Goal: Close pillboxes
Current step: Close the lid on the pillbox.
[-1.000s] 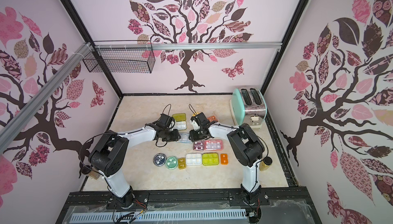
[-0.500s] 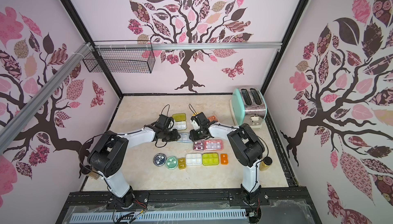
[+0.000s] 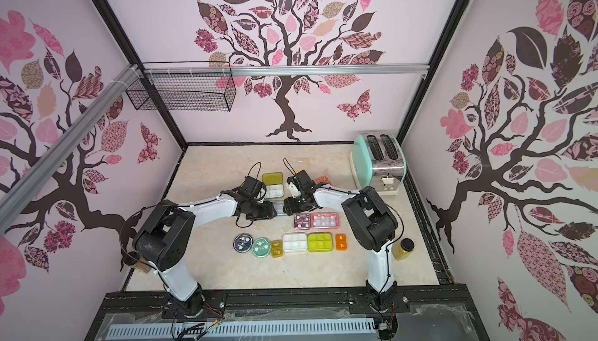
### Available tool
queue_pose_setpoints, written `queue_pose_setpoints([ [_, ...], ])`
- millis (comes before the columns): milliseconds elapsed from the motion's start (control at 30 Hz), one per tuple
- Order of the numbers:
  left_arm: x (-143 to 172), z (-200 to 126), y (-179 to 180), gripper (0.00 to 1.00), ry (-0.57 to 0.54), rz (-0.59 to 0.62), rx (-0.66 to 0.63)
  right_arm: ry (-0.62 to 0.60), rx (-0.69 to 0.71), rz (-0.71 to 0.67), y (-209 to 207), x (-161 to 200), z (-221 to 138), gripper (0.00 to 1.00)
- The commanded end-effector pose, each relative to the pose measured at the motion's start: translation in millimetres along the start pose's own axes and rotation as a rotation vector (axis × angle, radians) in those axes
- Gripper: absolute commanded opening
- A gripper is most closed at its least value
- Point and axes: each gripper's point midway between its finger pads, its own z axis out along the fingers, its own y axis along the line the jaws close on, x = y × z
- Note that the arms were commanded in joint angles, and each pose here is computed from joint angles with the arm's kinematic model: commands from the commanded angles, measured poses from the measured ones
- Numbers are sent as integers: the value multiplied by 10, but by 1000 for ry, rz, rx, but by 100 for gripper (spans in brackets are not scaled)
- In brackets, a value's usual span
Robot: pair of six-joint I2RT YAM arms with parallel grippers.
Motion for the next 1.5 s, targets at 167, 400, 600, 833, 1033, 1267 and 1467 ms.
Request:
queue_pose_setpoints([
  [167, 231, 124, 191, 57, 93, -9, -67, 86, 58, -7, -112, 175, 73, 57],
  [400, 34, -307, -19, 84, -11, 22, -21, 100, 67, -11, -134, 195, 95, 57],
  [600, -202, -305, 54, 89, -41, 35, -64, 114, 72, -11, -141, 213, 104, 56],
  [833, -165, -48, 108, 82, 31, 49, -55, 116, 65, -10, -115, 202, 74, 56],
  [1033, -78, 58, 137, 78, 74, 48, -49, 133, 59, -2, -112, 231, 98, 56],
  [1267, 54, 215, 185, 73, 142, 43, -43, 160, 72, 7, -143, 265, 133, 55],
  [1467, 157, 328, 243, 65, 182, 6, -49, 184, 89, 21, -178, 288, 187, 53],
])
